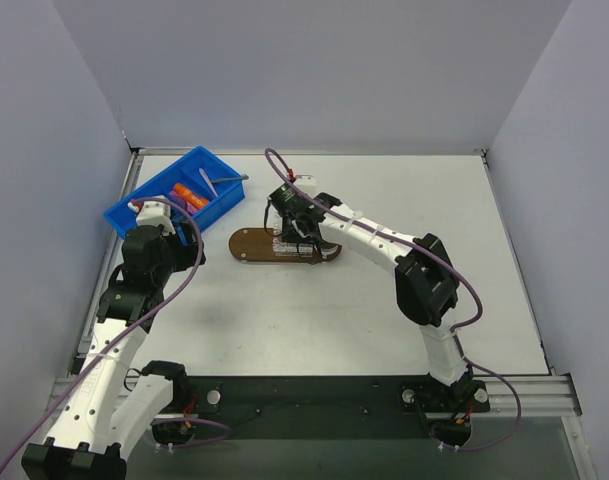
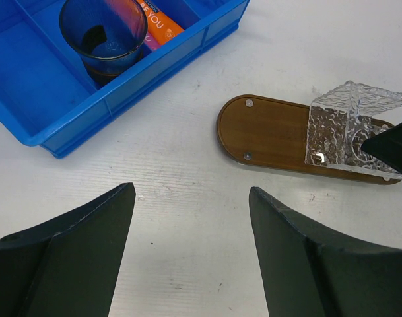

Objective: Prepare toiletry sets of a toothbrush and toothpaste on the tray

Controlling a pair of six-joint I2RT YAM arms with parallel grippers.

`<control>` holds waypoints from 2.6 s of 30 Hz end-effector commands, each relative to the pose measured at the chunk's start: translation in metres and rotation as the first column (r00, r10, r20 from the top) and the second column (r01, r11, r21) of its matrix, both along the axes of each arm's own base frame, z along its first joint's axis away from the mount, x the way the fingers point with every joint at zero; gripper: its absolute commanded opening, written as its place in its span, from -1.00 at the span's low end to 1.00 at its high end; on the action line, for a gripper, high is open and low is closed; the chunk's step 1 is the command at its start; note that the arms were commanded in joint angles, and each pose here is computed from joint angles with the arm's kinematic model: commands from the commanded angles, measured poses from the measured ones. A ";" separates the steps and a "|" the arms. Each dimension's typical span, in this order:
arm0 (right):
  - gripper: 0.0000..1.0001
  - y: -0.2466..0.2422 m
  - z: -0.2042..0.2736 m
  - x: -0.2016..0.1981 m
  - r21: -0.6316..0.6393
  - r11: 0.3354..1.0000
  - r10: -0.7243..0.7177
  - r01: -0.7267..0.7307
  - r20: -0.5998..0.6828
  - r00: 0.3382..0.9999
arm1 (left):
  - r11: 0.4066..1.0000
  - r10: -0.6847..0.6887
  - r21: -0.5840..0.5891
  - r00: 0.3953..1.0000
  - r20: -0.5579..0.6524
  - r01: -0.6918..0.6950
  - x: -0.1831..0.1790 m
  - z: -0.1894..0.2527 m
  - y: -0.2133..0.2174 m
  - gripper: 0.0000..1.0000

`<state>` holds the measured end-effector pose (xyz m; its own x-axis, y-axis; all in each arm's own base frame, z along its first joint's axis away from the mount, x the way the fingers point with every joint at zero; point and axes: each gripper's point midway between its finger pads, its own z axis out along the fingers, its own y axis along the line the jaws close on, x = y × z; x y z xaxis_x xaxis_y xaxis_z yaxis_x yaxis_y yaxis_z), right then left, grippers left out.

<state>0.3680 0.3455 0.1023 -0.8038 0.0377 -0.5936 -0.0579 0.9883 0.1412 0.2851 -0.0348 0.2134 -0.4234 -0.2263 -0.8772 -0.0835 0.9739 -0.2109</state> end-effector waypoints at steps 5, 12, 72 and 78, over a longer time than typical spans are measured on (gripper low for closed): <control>-1.00 -0.004 0.006 0.012 0.001 1.000 -0.029 0.029 0.014 0.999 | 1.000 0.001 -0.009 0.999 0.053 0.000 0.006 0.012 0.000 0.61; -1.00 -0.001 -0.003 0.012 0.008 1.000 -0.016 0.016 -0.017 1.000 | 1.000 0.004 -0.008 0.999 0.048 -0.003 0.006 0.011 0.000 0.61; -0.21 0.002 0.073 0.006 0.099 0.994 0.030 -0.042 0.115 0.993 | 1.000 0.028 0.011 0.998 0.050 -0.028 0.005 0.012 0.007 0.61; -0.21 -0.002 0.113 -0.009 0.139 0.986 0.061 -0.090 0.202 0.977 | 0.993 0.110 0.023 0.986 0.128 -0.114 -0.001 0.030 0.024 0.57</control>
